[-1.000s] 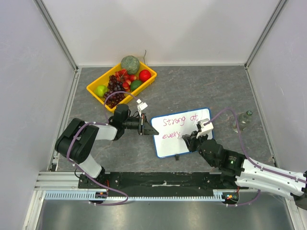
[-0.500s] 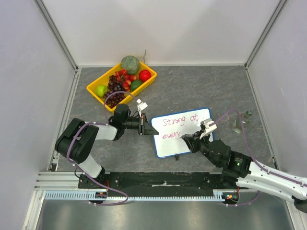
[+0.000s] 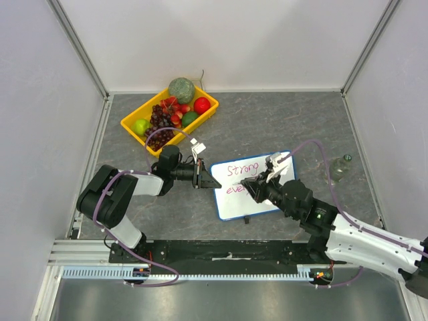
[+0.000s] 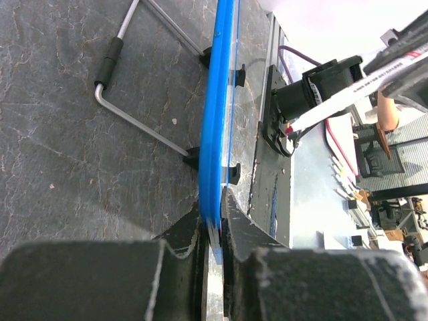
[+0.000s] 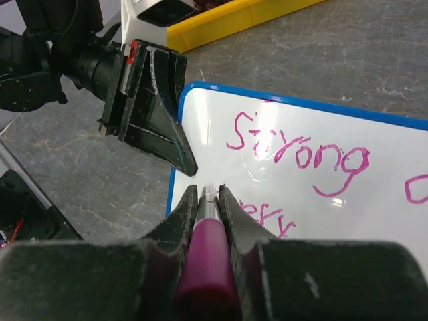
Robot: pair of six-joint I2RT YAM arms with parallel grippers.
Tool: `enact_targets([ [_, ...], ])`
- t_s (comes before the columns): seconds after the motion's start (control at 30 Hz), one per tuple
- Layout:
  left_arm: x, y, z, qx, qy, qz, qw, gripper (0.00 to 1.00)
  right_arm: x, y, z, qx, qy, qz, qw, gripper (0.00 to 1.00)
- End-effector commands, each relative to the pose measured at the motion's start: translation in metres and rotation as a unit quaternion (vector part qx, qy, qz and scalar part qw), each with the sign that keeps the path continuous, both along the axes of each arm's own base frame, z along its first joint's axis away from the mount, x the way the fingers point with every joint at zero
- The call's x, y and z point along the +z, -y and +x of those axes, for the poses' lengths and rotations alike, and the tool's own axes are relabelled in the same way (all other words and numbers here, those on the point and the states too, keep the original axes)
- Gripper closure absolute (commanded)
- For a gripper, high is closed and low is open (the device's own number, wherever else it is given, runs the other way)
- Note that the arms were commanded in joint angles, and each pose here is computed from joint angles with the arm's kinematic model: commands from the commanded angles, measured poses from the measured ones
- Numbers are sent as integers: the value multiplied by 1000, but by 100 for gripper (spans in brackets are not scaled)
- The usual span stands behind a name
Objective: Write a sentence on the whiteboard
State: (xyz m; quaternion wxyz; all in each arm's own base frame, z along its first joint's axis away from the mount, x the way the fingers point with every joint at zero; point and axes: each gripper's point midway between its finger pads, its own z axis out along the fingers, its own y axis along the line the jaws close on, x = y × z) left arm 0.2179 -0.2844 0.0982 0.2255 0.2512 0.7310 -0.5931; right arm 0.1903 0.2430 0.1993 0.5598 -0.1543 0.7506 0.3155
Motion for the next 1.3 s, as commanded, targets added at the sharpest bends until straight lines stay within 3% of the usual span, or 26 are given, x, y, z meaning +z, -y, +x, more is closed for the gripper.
enact_targets([
  [0.0, -12, -4, 2, 9, 22, 18, 1000, 98, 33, -15, 10, 54, 18, 64, 996, 100],
  [0.23, -12, -4, 2, 9, 21, 18, 1000, 98, 22, 4, 38, 64, -17, 98, 993, 100],
  [0.53, -12, -4, 3, 9, 21, 18, 1000, 98, 1, 63, 59, 5, -42, 78, 996, 100],
  [1.27, -16, -3, 3, 9, 16, 22, 1000, 98, -24, 108, 46, -53, -53, -8, 997, 100],
])
